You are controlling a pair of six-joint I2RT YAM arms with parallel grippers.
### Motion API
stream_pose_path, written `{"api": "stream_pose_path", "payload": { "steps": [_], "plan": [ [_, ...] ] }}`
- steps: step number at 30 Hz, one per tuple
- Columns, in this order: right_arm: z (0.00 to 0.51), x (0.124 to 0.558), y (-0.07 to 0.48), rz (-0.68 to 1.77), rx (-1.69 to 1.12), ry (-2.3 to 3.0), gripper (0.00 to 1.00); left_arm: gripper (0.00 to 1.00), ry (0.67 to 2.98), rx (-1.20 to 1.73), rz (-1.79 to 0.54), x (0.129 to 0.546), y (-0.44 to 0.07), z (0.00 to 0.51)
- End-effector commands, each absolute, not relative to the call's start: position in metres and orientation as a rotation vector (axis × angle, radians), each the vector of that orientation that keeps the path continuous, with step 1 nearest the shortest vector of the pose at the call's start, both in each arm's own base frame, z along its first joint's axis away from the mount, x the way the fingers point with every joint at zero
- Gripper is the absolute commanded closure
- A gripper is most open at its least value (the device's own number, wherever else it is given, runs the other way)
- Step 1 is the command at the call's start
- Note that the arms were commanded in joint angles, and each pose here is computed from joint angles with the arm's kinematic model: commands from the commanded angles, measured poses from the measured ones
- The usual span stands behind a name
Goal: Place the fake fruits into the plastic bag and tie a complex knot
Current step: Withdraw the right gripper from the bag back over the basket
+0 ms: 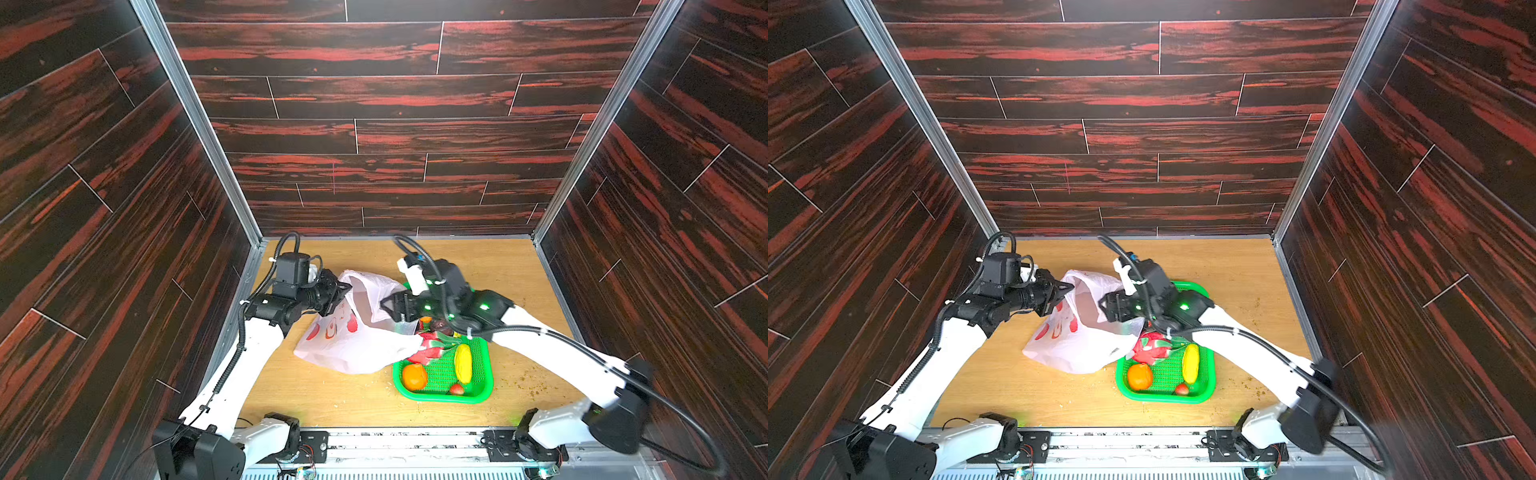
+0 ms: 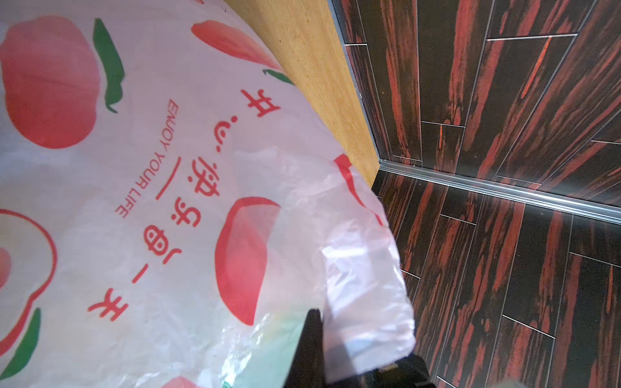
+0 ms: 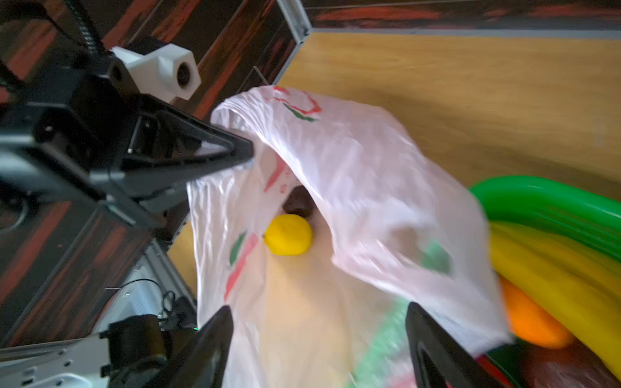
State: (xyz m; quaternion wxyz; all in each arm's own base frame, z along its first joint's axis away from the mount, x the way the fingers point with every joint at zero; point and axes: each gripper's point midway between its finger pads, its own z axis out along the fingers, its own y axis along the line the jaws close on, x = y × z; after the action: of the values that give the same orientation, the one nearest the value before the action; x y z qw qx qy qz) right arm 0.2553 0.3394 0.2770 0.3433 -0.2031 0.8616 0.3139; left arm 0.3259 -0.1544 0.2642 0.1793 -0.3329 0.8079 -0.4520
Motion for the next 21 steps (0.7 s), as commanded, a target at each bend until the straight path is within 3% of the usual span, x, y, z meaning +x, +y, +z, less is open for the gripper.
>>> {"api": "stream_pose_path", "payload": {
  "steps": [1, 8, 17, 21],
  "plan": [
    [0.268, 0.246, 0.298, 0.667, -0.482, 2.301, 0.16, 1.00, 2.258, -0.936, -1.286, 0.324, -0.154, 0.269],
    [0.247, 0.223, 0.235, 0.609, -0.316, 2.413, 0.09, 1.00, 2.230, -0.931, -1.287, 0.327, -0.152, 0.275],
    [0.216, 0.192, 0.196, 0.667, -0.053, 2.569, 0.01, 1.00, 2.230, -0.922, -1.293, 0.332, -0.154, 0.280],
    [0.196, 0.177, 0.173, 0.499, -0.044, 2.721, 0.01, 1.00, 2.235, -0.919, -1.298, 0.333, -0.156, 0.279]
  ]
}}
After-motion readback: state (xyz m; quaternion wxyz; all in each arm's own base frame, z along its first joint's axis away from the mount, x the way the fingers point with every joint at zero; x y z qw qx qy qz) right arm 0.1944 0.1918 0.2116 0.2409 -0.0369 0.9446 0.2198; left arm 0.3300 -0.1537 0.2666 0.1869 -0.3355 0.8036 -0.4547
